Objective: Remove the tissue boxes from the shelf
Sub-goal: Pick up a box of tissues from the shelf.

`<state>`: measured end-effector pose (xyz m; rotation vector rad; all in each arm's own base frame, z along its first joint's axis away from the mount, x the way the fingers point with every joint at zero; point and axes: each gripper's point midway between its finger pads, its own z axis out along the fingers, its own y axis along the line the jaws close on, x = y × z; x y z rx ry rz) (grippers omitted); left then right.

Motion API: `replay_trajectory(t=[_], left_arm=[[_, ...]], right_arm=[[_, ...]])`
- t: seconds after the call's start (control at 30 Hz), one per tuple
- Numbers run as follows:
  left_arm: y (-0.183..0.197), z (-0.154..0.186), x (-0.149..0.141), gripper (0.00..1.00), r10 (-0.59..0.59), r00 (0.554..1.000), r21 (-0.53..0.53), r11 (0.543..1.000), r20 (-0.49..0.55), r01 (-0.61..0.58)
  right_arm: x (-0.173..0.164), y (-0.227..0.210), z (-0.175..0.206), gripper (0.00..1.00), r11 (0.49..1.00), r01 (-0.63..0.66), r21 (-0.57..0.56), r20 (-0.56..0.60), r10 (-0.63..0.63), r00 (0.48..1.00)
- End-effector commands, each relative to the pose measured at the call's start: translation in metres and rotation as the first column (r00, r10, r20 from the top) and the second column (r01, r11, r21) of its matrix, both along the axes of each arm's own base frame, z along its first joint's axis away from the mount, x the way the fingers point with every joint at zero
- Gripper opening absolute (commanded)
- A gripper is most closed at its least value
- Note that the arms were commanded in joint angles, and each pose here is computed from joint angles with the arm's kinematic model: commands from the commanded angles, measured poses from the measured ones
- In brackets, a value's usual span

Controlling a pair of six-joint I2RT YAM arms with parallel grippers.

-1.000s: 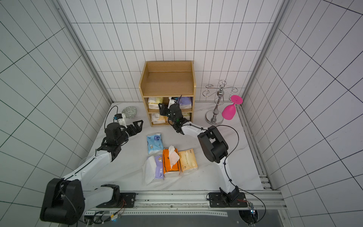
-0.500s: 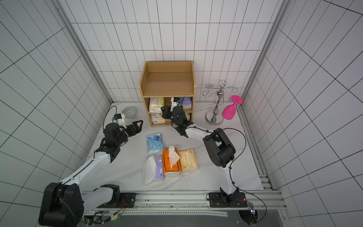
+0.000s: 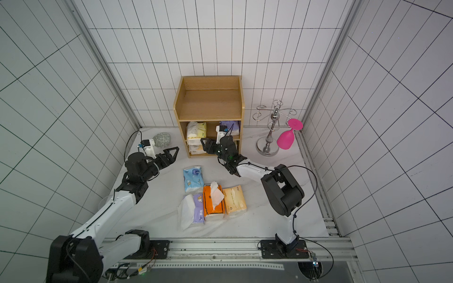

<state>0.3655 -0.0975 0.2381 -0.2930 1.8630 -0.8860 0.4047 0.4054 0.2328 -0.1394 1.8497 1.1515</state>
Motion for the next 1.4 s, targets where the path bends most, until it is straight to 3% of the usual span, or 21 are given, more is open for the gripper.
replay_trajectory(t=[0.0,0.33,0.67,0.77,0.93,1.07,1.37], left_arm=[[-0.008,0.018,0.002,0.97,-0.035,0.998,-0.024,0.999,0.047,0.036],[-0.012,0.013,0.001,0.97,-0.060,0.997,-0.005,0.998,0.040,0.060],[-0.013,0.006,-0.002,0.97,-0.076,0.997,0.022,0.997,0.026,0.075],[-0.013,0.006,-0.002,0.98,-0.079,0.997,0.024,0.997,0.024,0.078],[-0.010,0.009,-0.007,0.97,-0.066,0.998,0.038,0.997,0.024,0.065],[-0.002,0.013,-0.014,0.97,-0.029,0.999,0.055,0.998,0.030,0.027],[0.014,0.027,-0.037,0.98,0.054,0.997,0.064,0.996,0.061,-0.057]], right_arm=[[-0.003,-0.011,0.018,0.66,1.000,0.006,-0.006,0.041,-0.006,0.999],[0.011,0.005,0.021,0.72,1.000,-0.019,-0.025,0.052,0.020,0.998],[0.018,0.025,0.018,0.71,0.998,-0.050,0.033,0.045,0.049,0.998],[0.017,0.029,0.015,0.61,0.998,-0.050,0.026,0.042,0.049,0.998],[0.008,0.026,0.017,0.21,0.999,-0.051,0.017,0.046,0.050,0.998],[-0.005,0.021,0.021,0.02,0.998,-0.065,0.002,0.046,0.065,0.997],[-0.055,0.001,0.006,0.00,0.989,-0.093,-0.112,0.009,0.095,0.995]])
